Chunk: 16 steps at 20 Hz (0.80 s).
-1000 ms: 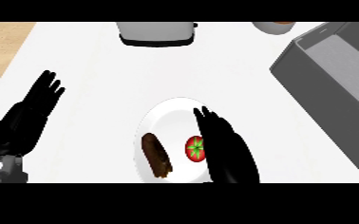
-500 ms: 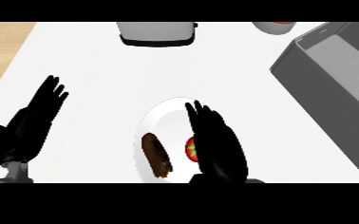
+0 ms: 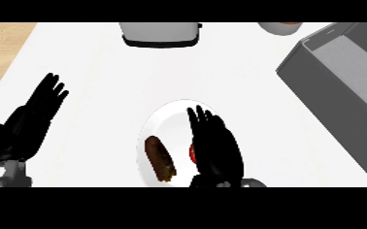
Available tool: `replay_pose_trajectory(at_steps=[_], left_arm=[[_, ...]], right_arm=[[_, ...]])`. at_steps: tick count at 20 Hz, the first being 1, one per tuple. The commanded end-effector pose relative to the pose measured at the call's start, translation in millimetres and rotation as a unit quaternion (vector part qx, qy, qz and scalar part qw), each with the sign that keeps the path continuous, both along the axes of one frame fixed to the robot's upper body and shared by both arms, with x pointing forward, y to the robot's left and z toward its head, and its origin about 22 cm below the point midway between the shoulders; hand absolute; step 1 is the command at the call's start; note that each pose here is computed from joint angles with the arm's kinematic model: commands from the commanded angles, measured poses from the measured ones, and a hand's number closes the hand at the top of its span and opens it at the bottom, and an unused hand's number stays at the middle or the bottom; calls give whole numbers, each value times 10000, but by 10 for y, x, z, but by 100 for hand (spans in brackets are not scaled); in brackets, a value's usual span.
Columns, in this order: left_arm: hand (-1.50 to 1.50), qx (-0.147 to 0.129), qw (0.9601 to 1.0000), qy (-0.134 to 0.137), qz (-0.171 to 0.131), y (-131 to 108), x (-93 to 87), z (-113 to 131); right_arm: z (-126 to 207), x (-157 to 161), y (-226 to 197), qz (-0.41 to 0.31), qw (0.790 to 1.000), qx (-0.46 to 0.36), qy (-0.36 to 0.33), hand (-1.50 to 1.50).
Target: Pick the tomato from the plate and place it in the cardboard box
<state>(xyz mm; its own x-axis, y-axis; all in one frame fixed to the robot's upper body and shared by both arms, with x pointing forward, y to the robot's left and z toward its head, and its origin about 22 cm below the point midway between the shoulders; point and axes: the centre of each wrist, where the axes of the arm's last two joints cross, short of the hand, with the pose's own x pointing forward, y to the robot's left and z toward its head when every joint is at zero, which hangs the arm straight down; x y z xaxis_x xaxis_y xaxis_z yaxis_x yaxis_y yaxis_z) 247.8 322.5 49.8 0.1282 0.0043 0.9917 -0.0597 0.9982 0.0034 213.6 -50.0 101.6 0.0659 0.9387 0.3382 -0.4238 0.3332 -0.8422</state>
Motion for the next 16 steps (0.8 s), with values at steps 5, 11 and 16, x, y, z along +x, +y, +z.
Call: replay_pose_trajectory(at_steps=[5, 11, 16], left_arm=[[0, 12, 10000, -9, -37, -179, -47, 42], [0, 28, 10000, -12, 26, 51, -40, 21], [0, 8, 10000, 17, 9, -63, -55, 47]], right_arm=[[-201, 17, 163, -599, 9955, -600, 420, -150], [-204, 102, 104, -609, 9945, -698, 493, -150], [-330, 159, 120, -569, 9932, -784, 652, -150]])
